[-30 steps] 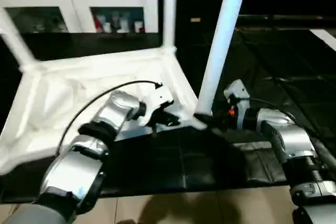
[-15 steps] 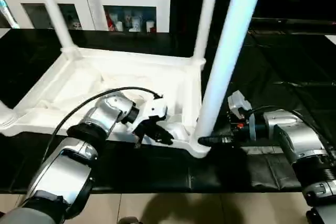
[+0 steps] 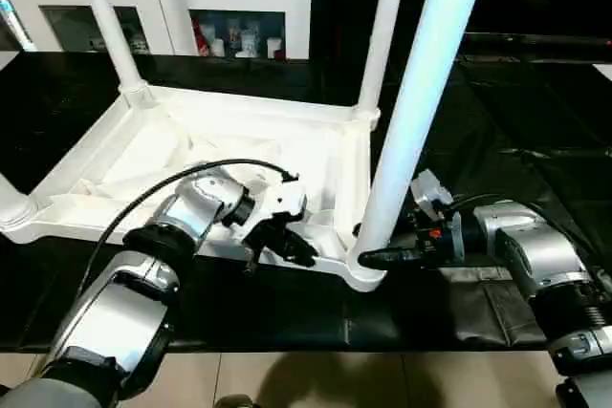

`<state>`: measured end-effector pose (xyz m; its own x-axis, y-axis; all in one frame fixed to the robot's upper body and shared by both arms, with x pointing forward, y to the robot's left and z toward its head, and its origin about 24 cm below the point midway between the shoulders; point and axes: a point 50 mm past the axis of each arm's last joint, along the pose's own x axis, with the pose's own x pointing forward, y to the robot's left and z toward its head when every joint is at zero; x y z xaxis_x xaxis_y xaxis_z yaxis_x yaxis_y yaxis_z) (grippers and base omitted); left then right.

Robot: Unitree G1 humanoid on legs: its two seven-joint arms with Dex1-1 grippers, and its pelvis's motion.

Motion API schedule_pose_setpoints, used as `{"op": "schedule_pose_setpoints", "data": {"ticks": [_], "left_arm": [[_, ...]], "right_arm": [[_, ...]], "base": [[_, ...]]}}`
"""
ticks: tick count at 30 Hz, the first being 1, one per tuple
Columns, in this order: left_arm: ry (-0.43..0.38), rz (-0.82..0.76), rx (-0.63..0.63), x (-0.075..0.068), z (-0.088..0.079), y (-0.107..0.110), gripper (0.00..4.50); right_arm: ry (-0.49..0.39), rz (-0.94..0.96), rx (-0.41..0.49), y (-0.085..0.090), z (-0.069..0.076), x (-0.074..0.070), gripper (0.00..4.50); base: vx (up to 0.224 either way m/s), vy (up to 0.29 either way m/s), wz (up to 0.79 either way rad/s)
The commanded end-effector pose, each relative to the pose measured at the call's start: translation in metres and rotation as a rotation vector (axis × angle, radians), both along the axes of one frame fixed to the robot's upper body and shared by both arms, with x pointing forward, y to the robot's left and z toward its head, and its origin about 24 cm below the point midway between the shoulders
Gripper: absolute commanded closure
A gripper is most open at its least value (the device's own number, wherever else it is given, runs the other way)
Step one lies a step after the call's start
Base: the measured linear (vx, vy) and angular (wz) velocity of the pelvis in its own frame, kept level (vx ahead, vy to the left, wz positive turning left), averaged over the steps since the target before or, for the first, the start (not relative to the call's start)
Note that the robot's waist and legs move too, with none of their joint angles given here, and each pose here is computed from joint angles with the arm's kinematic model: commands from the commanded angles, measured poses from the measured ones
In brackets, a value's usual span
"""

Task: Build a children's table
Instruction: Rotate leg to tighten

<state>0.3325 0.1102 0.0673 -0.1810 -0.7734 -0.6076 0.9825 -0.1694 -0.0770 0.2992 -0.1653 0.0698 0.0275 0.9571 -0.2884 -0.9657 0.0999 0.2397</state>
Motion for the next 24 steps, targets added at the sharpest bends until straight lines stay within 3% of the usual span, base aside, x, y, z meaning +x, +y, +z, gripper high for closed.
{"op": "schedule_pose_setpoints", "data": {"ticks": [1,5,10,16,21,22,24], "left_arm": [[-0.022,0.015,-0.017,0.003,0.005,-0.011,4.5],[-0.023,0.138,-0.057,0.011,0.007,-0.022,4.5],[-0.057,0.399,-0.127,0.026,0.013,-0.047,4.5],[-0.104,0.585,-0.161,0.034,0.015,-0.066,4.5],[-0.117,0.6,-0.174,0.034,0.017,-0.077,4.5],[-0.124,0.592,-0.168,0.034,0.017,-0.077,4.5],[-0.131,0.581,-0.161,0.033,0.016,-0.076,4.5]], "right_arm": [[0.018,0.021,0.043,0.008,0.0,-0.003,2.26],[0.026,-0.121,0.039,0.017,-0.007,0.001,2.36],[-0.026,-0.48,-0.101,0.038,-0.024,0.02,2.4],[-0.055,-0.646,-0.129,0.058,-0.023,0.032,2.53],[-0.071,-0.657,-0.049,0.074,-0.013,0.036,2.53],[-0.08,-0.653,-0.051,0.075,-0.013,0.036,2.02],[-0.077,-0.652,-0.049,0.077,-0.013,0.035,1.89]], "base": [[0.0,0.0,0.0],[0.0,0.0,0.0],[0.0,0.0,0.0],[0.0,0.0,0.0],[0.0,0.0,0.0],[0.0,0.0,0.0],[0.0,0.0,0.0]]}}
